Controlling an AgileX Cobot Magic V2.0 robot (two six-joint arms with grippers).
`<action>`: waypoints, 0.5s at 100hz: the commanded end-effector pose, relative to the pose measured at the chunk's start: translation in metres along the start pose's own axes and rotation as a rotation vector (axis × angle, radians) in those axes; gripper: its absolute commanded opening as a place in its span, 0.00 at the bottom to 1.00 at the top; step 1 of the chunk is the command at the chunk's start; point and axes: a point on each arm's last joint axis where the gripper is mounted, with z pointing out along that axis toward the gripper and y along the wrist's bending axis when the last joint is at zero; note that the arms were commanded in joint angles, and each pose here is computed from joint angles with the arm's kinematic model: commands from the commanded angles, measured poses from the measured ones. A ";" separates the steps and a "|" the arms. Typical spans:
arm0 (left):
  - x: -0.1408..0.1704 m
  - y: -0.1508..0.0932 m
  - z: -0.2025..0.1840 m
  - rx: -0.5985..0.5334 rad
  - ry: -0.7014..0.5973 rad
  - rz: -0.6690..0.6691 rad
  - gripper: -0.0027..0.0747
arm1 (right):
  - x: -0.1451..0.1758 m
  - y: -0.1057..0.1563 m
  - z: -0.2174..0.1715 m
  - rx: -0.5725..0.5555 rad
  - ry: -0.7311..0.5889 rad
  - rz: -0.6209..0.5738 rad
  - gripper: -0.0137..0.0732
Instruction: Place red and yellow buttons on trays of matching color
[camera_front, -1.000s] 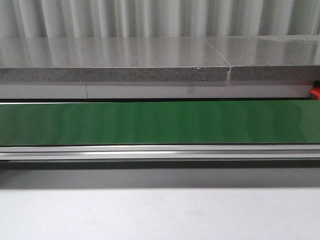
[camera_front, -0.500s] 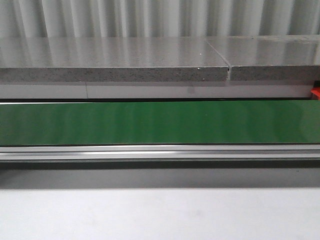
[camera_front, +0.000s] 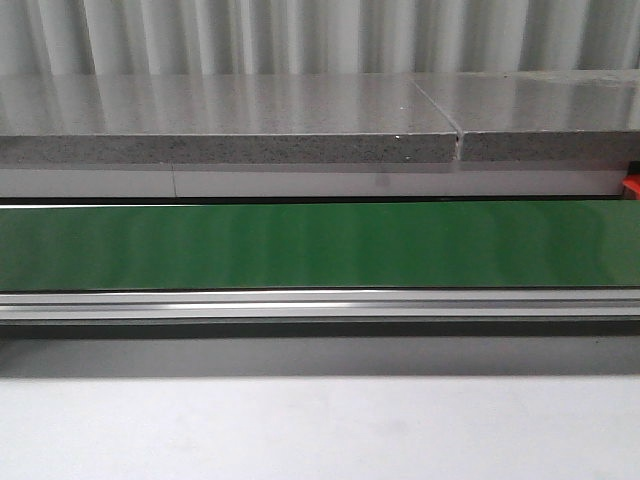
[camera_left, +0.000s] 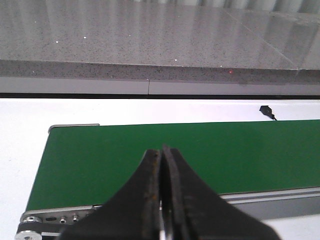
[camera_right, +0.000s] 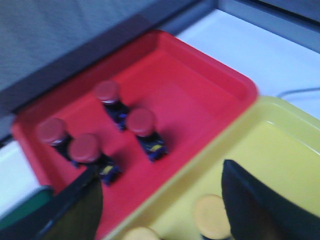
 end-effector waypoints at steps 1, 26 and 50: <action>-0.014 -0.001 -0.002 0.014 -0.086 -0.002 0.01 | -0.030 0.025 -0.015 -0.106 -0.089 -0.027 0.75; -0.014 -0.001 -0.002 0.014 -0.086 -0.002 0.01 | -0.043 0.075 -0.051 -0.345 -0.164 -0.185 0.75; -0.014 -0.001 -0.002 0.014 -0.086 -0.002 0.01 | -0.041 0.108 -0.112 -0.605 -0.286 -0.333 0.74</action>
